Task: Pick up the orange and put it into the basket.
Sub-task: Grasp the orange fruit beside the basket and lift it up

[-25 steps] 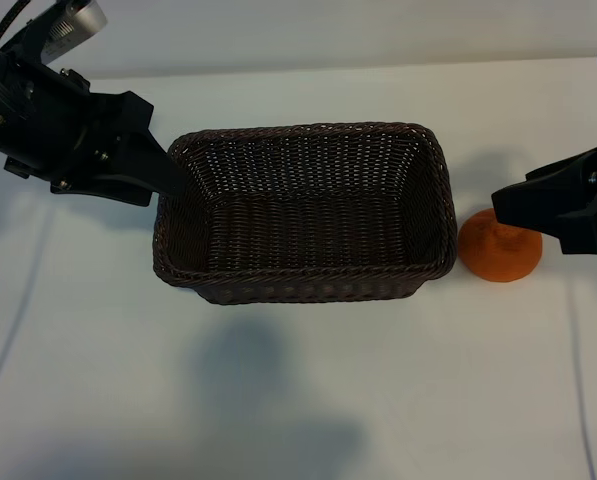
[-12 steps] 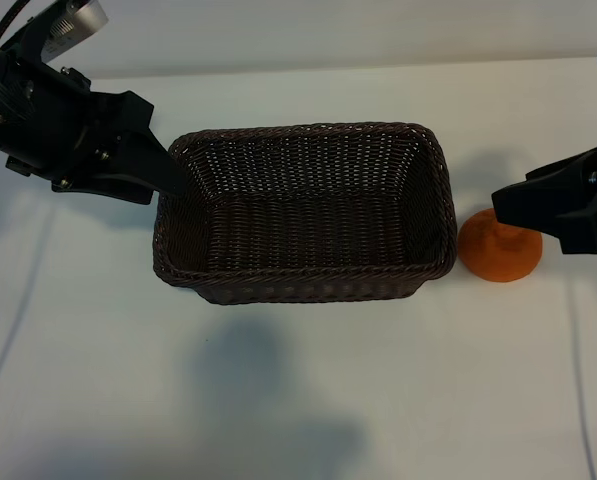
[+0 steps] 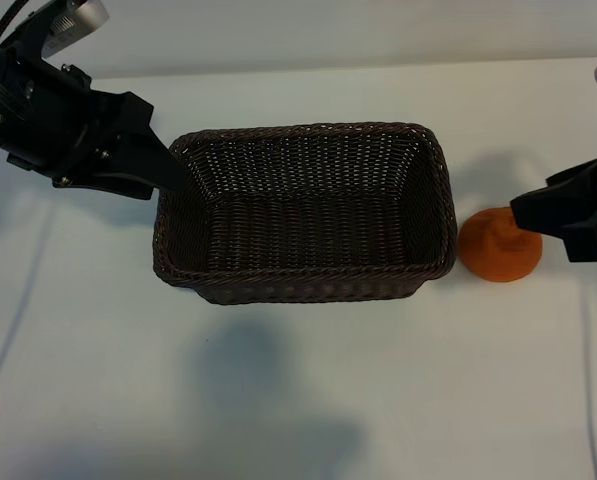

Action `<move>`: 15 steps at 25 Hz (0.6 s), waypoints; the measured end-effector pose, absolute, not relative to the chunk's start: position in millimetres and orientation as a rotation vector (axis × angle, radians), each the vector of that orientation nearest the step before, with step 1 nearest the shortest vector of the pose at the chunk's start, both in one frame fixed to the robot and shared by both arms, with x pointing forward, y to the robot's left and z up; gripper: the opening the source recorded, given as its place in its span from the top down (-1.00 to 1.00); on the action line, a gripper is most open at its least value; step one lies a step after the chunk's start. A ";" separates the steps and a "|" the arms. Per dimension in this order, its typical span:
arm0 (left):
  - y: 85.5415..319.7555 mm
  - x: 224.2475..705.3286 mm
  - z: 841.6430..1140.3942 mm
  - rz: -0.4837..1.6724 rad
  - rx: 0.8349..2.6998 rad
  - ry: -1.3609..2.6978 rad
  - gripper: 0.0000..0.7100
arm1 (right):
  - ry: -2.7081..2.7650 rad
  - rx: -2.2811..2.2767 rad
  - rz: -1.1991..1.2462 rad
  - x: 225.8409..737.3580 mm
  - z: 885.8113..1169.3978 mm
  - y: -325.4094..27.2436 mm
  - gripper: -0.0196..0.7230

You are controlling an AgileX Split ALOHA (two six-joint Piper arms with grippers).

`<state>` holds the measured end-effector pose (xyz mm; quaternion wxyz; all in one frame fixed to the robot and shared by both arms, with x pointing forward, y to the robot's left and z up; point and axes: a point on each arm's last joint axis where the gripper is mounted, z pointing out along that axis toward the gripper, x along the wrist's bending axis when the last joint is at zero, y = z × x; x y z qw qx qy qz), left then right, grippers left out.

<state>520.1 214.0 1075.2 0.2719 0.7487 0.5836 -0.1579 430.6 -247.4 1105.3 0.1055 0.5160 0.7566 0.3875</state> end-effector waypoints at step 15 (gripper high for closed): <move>214.0 520.1 1075.2 -0.423 2.019 1.566 -0.28 | 2.214 1.685 0.966 456.0 1079.4 -254.9 -0.52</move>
